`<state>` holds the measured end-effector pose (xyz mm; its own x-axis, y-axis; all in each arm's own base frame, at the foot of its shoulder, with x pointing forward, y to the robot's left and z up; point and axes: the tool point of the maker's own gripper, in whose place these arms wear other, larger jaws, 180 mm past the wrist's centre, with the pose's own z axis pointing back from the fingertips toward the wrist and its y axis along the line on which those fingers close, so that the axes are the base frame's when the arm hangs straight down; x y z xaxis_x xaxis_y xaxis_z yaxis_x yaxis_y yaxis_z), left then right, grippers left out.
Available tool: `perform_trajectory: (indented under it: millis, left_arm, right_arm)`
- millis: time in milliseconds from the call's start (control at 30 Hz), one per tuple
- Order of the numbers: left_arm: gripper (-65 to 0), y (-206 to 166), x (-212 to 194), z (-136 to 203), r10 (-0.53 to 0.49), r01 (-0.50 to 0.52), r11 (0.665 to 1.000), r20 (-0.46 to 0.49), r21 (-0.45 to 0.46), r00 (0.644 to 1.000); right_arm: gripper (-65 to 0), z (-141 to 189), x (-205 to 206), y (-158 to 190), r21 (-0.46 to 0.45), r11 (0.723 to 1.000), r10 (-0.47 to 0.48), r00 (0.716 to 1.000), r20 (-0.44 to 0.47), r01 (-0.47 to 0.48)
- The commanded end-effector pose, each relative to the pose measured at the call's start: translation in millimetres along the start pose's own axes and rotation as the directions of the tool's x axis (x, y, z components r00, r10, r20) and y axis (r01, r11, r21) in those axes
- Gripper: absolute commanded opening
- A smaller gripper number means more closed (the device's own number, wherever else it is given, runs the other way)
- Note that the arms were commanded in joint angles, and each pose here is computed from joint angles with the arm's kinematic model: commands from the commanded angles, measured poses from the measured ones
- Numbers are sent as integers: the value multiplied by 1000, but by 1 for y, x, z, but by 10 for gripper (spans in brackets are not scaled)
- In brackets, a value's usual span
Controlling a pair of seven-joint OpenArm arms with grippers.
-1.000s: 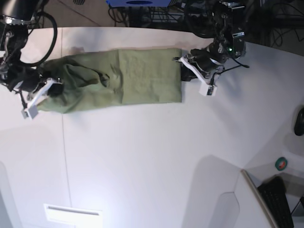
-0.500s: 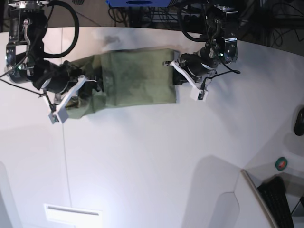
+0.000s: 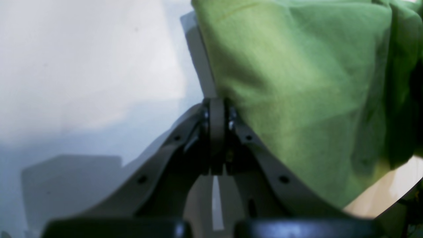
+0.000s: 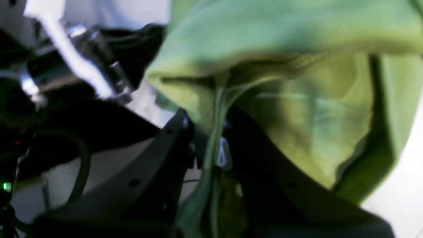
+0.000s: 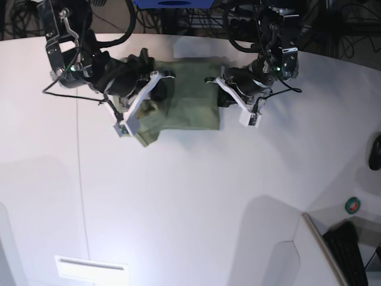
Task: Layout the t-shirt on the table in an organized manner, then fold the t-shirt properly
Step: 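Fold the strip end held by the right gripper over toward the left gripper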
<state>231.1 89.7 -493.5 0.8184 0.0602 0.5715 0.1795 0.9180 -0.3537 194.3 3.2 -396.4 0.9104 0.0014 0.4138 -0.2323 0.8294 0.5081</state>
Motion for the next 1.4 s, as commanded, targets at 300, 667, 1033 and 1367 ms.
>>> perform_trajectory:
  millis: [300,667,1033,1367]
  left_arm:
    - [-650,-1,5,1,-13,13,1000,11,-4,1000]
    - [-650,-1,3,2,-13,13,1000,5,-3,1000]
    - [-650,-1,2,2,-12,12,1000,4,-3,1000]
    - [-650,0,1,2,-13,13,1000,0,-3,1000]
  right_arm:
    - [-650,-9,29,-3,2,1000,29,998,50,-29]
    - [-650,-35,17,11,-7,992,130,991,-11,-130]
    - [-650,-47,11,6,-36,991,128,991,-45,-129]
    - [-650,-56,17,18,-14,988,155,987,-52,-155]
